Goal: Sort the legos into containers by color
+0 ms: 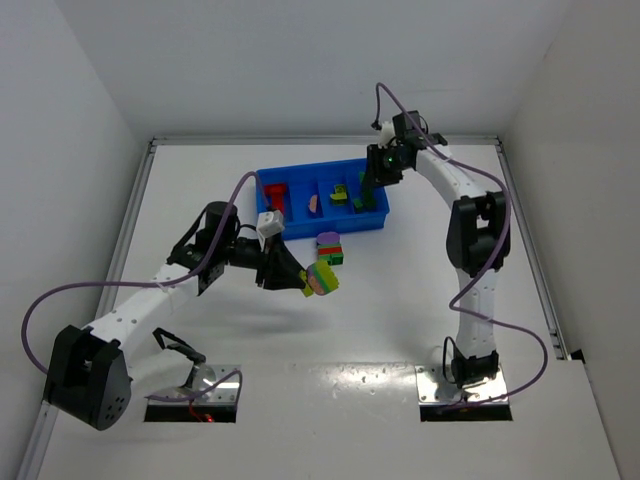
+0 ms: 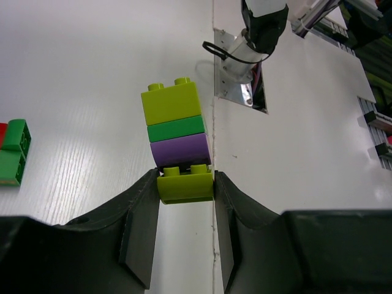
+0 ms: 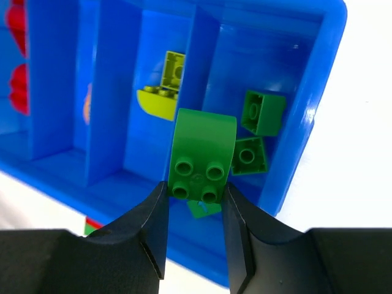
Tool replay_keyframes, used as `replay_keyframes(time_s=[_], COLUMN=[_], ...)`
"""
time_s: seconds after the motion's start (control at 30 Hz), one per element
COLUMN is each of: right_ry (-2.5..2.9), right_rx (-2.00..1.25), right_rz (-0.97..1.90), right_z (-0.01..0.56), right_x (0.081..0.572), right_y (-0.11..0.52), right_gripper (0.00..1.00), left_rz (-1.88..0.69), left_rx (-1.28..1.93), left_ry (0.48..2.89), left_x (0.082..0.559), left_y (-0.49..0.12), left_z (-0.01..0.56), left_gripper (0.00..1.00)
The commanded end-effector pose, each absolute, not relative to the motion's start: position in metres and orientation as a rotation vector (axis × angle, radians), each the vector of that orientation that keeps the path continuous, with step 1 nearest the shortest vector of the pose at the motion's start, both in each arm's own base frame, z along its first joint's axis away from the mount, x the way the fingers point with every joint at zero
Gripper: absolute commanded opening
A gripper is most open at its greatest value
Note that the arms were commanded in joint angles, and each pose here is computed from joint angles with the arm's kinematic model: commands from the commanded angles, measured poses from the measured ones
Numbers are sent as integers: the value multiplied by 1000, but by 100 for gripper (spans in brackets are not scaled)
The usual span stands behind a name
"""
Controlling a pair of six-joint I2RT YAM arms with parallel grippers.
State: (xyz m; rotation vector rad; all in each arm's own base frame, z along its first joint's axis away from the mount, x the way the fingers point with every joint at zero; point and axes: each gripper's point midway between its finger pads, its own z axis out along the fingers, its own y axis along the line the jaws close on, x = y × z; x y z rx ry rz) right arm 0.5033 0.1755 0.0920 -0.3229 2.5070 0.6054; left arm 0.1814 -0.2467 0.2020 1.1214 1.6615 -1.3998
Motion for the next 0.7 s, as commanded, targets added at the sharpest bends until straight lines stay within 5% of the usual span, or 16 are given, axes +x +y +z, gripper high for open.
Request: replay_keyframes(time_s=[0.0,0.1,0.3,0.4,0.5,0.67], right_ry=[2480,2483,2446,2406,2181,1923], right_rx=[-327,-322,-343,-406,-664,-893], right_rz=[504,489,513,750,1299,1714], right_z=[97,94,117,132,184,215], right_x=[518,520,514,492,427,341], right_y=[175,174,180,192,226,239], right_gripper=[32,51,64,64,68,76], left_rz=[-1369,-1383,-1378,-1380,-1411,-1484], left_rx=[1156,1158,1161,1156,1155,1165], left_ry=[1577,1580,1571,1570,1563,1557], left_x=[187,186,187,188,185,181], left_y=[-246,-247,-247,-245,-243,-243], left_z=[214,213,214,215,217,216], left_gripper=[0,0,0,0,0,0])
